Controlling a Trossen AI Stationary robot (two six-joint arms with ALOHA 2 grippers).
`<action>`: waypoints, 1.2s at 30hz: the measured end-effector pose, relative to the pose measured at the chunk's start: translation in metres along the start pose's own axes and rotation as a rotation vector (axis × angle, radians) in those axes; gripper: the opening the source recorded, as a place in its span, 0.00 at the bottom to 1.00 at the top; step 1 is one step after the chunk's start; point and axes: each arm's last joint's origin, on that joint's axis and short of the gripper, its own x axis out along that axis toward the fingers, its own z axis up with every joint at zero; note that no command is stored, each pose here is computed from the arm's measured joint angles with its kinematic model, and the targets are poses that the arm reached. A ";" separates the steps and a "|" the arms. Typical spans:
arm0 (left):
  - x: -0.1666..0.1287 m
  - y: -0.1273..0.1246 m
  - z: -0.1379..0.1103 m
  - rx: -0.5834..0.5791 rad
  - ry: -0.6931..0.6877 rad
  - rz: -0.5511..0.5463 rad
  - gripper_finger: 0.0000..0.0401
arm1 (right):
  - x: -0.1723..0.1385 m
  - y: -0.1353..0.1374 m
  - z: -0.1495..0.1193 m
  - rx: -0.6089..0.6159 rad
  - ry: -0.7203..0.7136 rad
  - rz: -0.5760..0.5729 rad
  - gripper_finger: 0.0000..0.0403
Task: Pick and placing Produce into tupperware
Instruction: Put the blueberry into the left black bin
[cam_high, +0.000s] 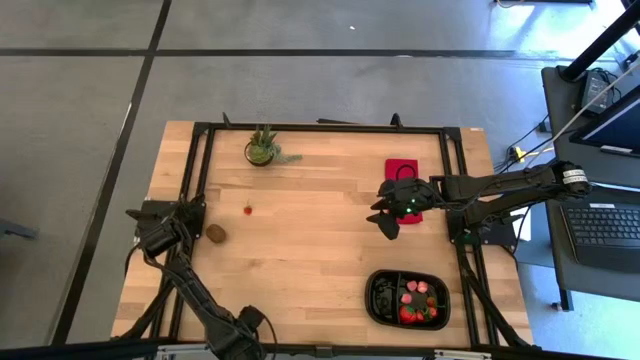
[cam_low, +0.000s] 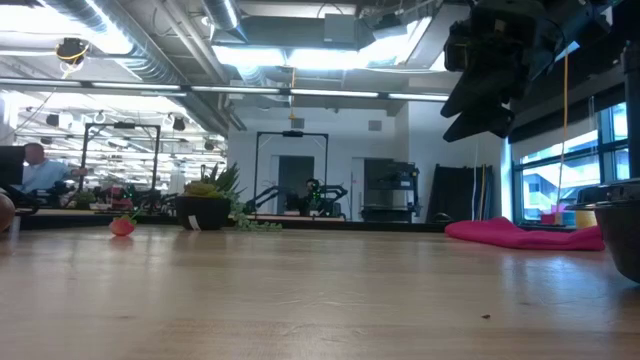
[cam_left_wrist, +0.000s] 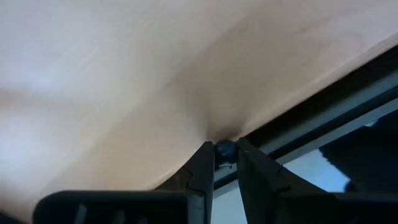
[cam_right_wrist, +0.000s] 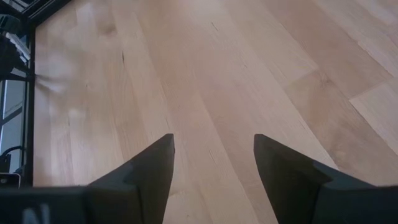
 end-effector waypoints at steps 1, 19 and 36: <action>-0.002 0.001 0.003 0.007 -0.005 0.010 0.13 | 0.000 0.000 0.000 0.005 0.000 0.000 0.55; -0.069 -0.007 0.129 0.378 -0.333 -0.099 0.11 | 0.000 0.000 0.000 0.010 -0.001 0.000 0.55; -0.121 -0.057 0.251 0.910 -0.980 -0.627 0.10 | -0.001 -0.006 -0.009 0.003 0.099 -0.062 0.55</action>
